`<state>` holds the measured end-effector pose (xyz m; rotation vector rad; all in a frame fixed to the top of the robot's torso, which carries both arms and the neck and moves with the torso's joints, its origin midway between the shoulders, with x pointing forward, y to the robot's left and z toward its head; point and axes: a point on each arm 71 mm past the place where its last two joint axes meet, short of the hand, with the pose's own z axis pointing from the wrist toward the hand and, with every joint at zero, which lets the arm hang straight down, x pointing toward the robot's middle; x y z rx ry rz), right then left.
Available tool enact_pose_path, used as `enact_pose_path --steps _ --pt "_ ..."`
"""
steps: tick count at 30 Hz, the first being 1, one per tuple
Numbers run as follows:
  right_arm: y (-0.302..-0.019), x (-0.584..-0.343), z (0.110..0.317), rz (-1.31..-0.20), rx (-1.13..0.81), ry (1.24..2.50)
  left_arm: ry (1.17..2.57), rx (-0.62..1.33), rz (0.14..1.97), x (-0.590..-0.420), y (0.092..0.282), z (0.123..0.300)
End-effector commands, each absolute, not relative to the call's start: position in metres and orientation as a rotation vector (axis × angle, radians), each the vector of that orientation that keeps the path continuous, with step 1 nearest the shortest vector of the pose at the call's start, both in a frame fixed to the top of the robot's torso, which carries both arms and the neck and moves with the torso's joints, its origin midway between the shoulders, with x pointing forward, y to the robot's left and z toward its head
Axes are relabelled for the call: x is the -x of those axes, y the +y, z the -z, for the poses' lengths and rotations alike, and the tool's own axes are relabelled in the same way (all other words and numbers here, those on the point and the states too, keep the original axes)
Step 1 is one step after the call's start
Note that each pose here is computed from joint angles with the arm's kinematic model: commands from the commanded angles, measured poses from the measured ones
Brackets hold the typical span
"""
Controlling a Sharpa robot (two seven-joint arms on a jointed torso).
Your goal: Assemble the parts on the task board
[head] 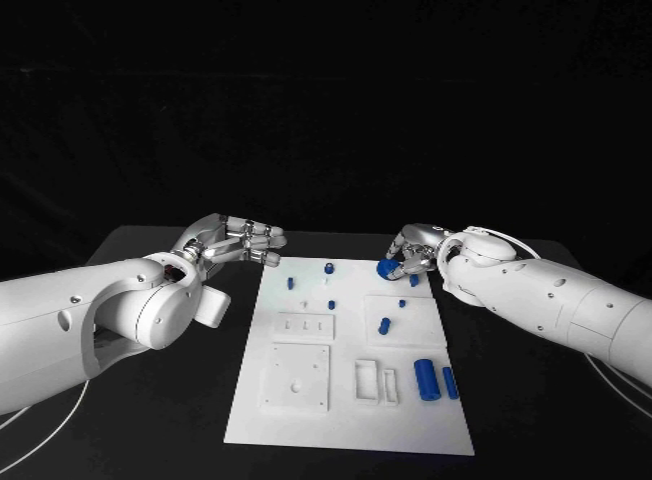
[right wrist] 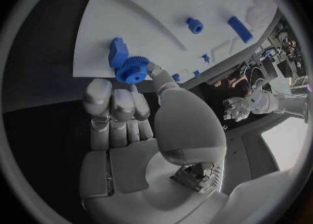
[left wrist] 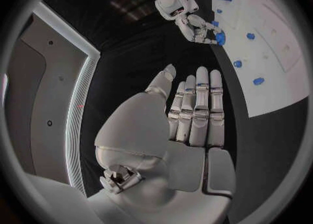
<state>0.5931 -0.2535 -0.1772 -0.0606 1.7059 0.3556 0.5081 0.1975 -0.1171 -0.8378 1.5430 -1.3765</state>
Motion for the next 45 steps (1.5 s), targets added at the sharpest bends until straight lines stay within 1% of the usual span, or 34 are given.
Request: enact_pose_path --steps 1,21,45 --pt "-0.2523 -0.5933 0.1794 -0.363 0.07 1.727 1.546 0.821 1.395 -0.5077 0.1945 0.1147" --pt "-0.2593 -0.5943 0.1831 -0.351 0.062 1.754 1.551 0.822 1.394 -0.5081 0.1942 0.1151" --pt "-0.261 -0.5948 0.1882 -0.357 0.06 1.801 1.561 0.822 1.394 -0.5079 0.1936 0.1156"
